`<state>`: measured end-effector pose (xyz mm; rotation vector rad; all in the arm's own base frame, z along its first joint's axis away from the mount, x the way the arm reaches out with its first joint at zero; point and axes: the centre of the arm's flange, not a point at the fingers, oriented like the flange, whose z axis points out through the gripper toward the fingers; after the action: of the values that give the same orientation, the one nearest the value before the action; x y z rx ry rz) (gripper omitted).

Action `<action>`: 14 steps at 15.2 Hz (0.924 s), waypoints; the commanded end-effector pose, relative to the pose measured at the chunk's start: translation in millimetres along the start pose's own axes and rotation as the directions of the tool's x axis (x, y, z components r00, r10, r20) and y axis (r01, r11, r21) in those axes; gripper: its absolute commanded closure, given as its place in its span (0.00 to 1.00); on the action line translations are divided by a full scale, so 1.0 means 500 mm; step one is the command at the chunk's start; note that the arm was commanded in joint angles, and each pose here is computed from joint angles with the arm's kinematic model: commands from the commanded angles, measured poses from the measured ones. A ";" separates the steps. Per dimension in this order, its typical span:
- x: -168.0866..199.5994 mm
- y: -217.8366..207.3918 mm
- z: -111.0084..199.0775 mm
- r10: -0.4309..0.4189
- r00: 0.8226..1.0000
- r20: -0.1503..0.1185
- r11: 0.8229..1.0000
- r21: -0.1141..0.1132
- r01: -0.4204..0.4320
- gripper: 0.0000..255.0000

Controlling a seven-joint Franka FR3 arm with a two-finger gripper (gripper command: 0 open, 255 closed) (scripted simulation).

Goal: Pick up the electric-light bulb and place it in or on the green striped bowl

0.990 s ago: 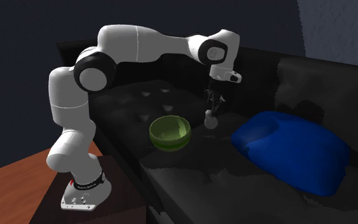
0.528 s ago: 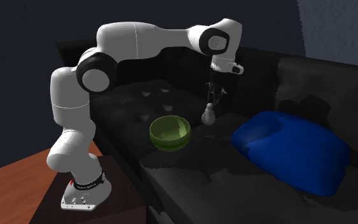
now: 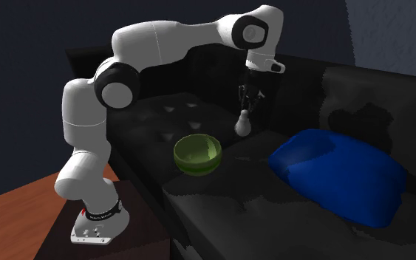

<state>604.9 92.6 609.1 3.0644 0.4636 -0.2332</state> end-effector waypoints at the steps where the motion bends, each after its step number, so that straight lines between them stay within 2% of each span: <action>1: -0.003 0.002 -0.021 0.000 1.000 0.000 1.000 0.000 0.000 1.00; 7: -0.013 0.003 -0.081 0.000 1.000 0.000 1.000 0.000 0.000 1.00; 14: -0.195 0.029 -0.064 0.000 1.000 0.000 1.000 0.000 0.000 1.00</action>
<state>534.8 58.3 654.5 3.0639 0.4639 -0.2336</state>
